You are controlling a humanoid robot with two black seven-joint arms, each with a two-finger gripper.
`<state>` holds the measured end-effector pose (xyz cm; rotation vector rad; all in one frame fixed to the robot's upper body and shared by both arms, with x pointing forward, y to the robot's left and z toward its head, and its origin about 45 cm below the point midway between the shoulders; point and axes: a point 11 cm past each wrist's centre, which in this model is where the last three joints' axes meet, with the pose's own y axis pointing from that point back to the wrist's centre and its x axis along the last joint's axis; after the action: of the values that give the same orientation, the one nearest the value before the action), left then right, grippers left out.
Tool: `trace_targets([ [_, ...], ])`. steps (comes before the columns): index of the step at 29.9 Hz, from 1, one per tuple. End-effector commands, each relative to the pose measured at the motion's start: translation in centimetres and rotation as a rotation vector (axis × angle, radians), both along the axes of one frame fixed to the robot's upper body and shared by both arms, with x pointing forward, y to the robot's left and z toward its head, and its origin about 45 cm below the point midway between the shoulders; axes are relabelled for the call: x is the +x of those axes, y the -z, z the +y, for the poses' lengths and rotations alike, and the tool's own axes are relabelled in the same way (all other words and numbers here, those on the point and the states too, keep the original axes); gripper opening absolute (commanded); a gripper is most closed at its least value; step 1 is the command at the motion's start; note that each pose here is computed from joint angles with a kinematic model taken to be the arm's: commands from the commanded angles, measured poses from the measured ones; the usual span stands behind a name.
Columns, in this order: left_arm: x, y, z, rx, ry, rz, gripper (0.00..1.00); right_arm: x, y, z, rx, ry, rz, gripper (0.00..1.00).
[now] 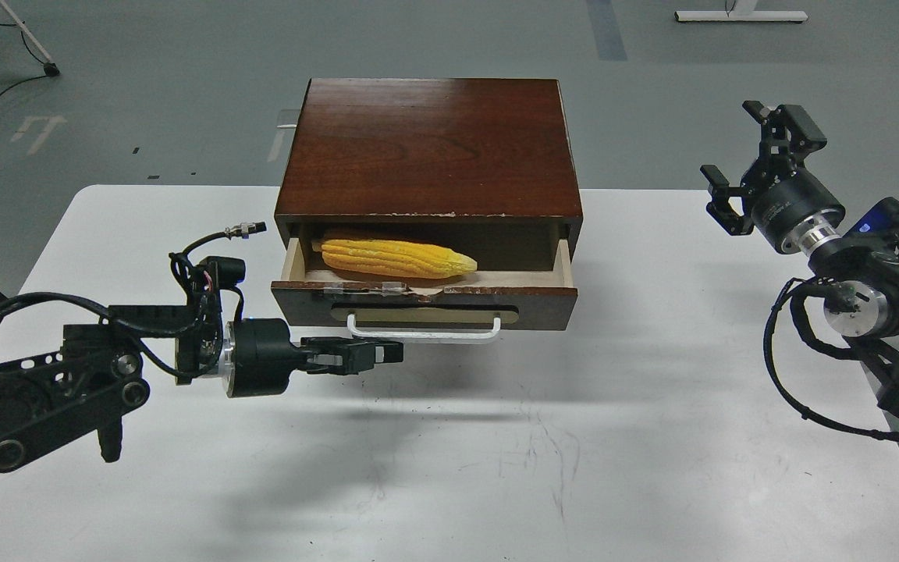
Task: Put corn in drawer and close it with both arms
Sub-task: 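Push the drawer front with the left gripper toward the cabinet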
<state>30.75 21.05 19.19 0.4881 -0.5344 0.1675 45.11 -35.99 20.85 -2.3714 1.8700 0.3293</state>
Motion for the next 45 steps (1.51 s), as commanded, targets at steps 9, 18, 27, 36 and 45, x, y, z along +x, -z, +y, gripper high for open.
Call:
trace_targets([
  [9,1.0,-0.2,0.4,0.003,-0.026,-0.014,0.0,-0.2,0.3,-0.1,-0.003,0.0,0.008,1.0],
  [18,2.3,0.4,-0.9,-0.009,-0.035,-0.014,0.0,-0.2,0.0,-0.3,-0.014,-0.006,0.011,1.0],
  [27,4.1,-0.3,-1.9,-0.006,-0.036,-0.047,0.0,-0.3,-0.2,-1.3,-0.025,0.005,0.011,1.0],
  [36,5.3,0.0,-2.0,0.002,-0.062,-0.052,0.0,-0.4,-0.1,-1.2,-0.024,0.004,0.015,1.0],
  [45,6.4,0.2,-2.1,0.01,-0.082,-0.057,0.0,-0.4,-0.1,-1.2,-0.024,0.005,0.013,1.0],
])
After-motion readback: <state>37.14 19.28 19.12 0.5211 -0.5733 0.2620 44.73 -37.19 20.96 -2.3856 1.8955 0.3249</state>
